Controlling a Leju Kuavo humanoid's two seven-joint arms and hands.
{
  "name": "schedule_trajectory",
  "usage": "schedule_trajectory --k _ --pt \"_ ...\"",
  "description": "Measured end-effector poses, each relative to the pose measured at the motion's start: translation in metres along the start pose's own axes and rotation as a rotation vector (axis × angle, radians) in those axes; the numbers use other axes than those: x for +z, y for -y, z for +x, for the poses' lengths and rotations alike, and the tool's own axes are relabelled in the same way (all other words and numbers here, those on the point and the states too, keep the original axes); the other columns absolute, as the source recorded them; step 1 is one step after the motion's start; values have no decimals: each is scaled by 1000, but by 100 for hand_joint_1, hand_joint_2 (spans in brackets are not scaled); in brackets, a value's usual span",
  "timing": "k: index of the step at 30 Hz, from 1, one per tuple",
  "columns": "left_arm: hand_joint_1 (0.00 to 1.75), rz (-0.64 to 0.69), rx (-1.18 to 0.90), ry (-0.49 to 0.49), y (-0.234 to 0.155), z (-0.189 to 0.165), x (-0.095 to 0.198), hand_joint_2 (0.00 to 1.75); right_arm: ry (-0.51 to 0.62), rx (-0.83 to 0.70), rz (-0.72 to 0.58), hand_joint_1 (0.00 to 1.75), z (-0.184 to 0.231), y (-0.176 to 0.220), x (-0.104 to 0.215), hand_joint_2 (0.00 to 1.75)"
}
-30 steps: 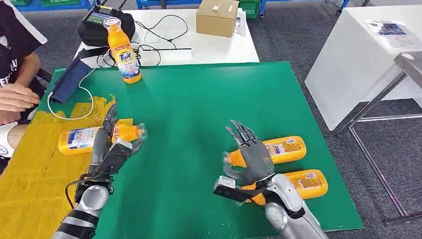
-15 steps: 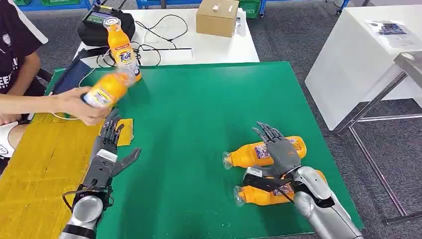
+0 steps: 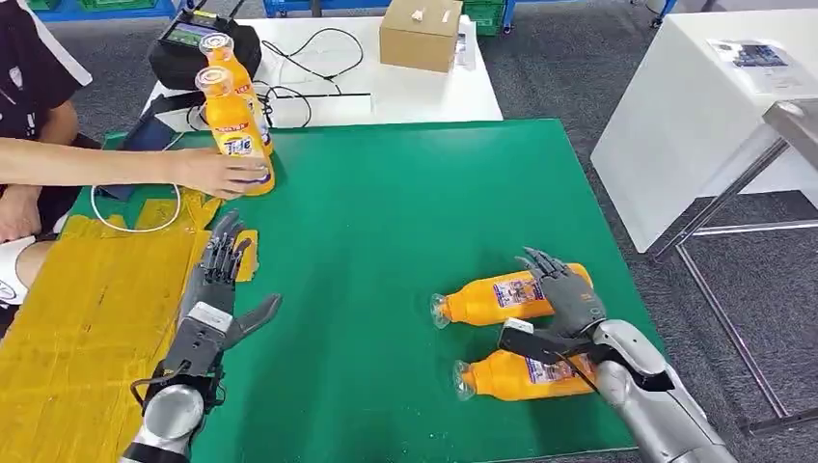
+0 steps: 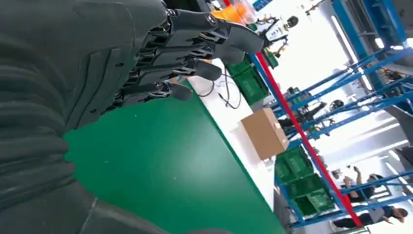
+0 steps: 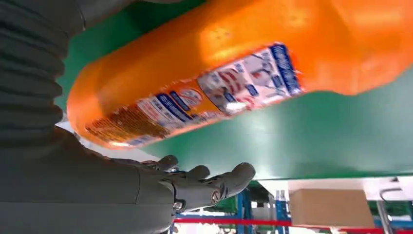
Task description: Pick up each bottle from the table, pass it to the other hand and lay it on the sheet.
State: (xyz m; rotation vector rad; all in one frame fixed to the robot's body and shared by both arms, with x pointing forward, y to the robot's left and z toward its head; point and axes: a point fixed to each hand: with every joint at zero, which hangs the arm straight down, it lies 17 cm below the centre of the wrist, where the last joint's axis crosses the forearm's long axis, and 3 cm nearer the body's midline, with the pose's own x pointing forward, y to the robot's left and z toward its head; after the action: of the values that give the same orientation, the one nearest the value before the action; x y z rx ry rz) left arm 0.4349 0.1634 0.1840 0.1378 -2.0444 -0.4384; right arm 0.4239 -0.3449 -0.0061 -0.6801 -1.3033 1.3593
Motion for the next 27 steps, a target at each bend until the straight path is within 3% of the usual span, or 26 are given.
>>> schedule_trajectory --k 22,24,25,27 --pt "0 -4 7 9 4 4 -1 175 -39 10 46 0 -16 -13 1 175" --pt "0 -1 8 8 4 4 -1 175 -99 71 57 2 -31 -12 -4 175" --pt "0 -4 15 5 6 5 -2 175 -158 118 72 141 -44 -11 -9 175" --pt "0 -4 17 -1 7 4 -2 175 -197 157 79 148 -53 -10 -11 175"
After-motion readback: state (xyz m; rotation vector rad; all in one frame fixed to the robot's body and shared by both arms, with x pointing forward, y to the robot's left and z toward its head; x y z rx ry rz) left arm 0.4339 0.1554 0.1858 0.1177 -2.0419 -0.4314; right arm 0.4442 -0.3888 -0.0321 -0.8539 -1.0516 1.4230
